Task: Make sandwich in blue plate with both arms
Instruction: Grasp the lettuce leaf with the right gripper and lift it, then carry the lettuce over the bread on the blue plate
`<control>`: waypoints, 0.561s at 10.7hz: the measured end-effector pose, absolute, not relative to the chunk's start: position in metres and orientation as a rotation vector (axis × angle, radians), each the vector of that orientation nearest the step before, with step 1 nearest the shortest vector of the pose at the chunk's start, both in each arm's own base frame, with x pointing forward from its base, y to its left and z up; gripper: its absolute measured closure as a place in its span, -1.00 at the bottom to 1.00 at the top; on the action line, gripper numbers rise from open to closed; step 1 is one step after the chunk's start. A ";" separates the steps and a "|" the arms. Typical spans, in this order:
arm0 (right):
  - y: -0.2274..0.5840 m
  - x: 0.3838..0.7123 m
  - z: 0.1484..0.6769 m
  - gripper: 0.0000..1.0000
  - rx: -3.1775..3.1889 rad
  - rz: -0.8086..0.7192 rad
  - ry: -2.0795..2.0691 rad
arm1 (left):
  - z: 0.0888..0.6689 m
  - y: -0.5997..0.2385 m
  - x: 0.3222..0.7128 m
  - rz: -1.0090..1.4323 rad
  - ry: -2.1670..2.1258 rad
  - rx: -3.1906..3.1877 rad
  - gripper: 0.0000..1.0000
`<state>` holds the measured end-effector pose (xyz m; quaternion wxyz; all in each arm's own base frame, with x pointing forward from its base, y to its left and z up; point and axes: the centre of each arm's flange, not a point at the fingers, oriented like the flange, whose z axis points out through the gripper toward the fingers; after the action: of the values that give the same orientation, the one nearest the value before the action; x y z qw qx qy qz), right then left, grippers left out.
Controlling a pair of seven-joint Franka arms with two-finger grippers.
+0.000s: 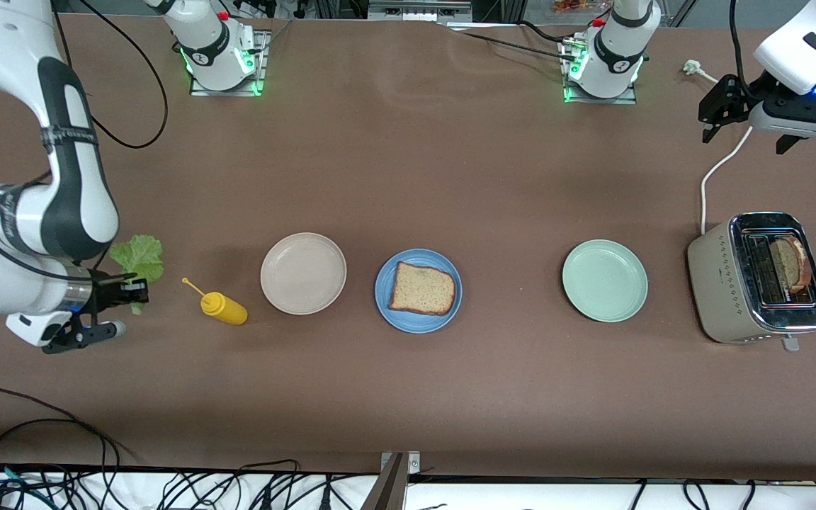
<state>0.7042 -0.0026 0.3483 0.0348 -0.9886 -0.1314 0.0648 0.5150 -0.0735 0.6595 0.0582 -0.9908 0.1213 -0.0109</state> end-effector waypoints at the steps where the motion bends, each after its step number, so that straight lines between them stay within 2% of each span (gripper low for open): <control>1: 0.002 0.701 0.374 0.90 -3.030 0.226 -0.409 | 0.659 -0.074 0.515 -0.032 0.368 -3.003 -1.00; 3: 0.029 0.696 0.417 0.90 -3.037 0.238 -0.369 | 0.659 -0.074 0.515 -0.031 0.368 -3.003 -1.00; 6: 0.106 0.687 0.435 0.90 -3.064 0.243 -0.216 | 0.659 -0.074 0.515 -0.031 0.369 -3.002 -1.00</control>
<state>0.6868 0.1057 0.4349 0.0300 -0.9940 -0.0699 0.0788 0.5149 -0.0741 0.6592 0.0581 -0.9908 0.1218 -0.0101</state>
